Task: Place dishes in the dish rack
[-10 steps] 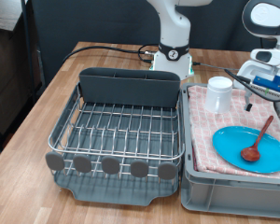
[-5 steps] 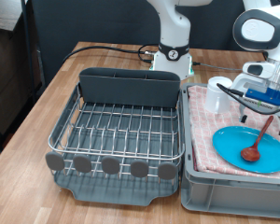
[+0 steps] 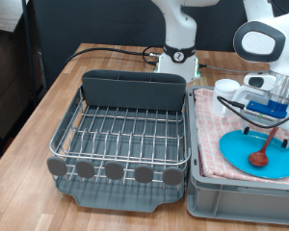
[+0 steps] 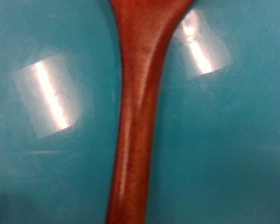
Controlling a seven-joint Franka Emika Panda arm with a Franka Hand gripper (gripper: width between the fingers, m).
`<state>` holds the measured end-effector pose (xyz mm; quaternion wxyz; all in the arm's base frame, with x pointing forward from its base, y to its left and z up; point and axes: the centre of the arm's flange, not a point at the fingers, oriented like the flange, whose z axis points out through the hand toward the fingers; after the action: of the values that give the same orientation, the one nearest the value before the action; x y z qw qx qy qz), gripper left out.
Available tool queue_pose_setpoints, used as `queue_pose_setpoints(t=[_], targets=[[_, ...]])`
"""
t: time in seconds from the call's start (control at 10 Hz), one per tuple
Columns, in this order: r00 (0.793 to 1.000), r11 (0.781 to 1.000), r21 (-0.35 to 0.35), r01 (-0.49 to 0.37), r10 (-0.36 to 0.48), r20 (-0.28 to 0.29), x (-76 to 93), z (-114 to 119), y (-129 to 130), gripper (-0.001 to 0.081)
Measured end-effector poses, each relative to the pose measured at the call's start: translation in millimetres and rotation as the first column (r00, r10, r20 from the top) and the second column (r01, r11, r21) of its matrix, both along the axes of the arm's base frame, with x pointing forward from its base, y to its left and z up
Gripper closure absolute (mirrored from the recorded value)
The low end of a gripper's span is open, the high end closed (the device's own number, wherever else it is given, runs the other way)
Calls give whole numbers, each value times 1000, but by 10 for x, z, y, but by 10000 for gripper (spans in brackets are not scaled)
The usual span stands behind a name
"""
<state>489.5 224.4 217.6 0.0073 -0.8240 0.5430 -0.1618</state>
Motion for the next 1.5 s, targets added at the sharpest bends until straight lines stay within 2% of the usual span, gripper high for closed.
queue_pose_setpoints(t=[0.3,0.4,0.5,0.6,0.7,0.8,0.9,1.0,1.2,1.5], targets=[[1000,1000,-4,8,-8,3,-13,-51,-7,16],[1000,1000,-4,9,-9,4,-14,-55,-6,205],[1000,1000,-4,10,-10,4,-15,-56,-6,205],[1000,1000,-4,10,-10,4,-15,-56,-5,389],[1000,1000,-4,10,-10,4,-16,-56,-3,389],[1000,1000,-3,9,-9,4,-19,-54,3,605],[1000,1000,-3,6,-6,5,-21,-46,14,605],[1000,1000,-4,5,-5,5,-23,-22,29,722],[1000,1000,-13,7,-7,3,-24,94,64,721],[1000,1000,-19,8,-8,2,-17,412,101,721]])
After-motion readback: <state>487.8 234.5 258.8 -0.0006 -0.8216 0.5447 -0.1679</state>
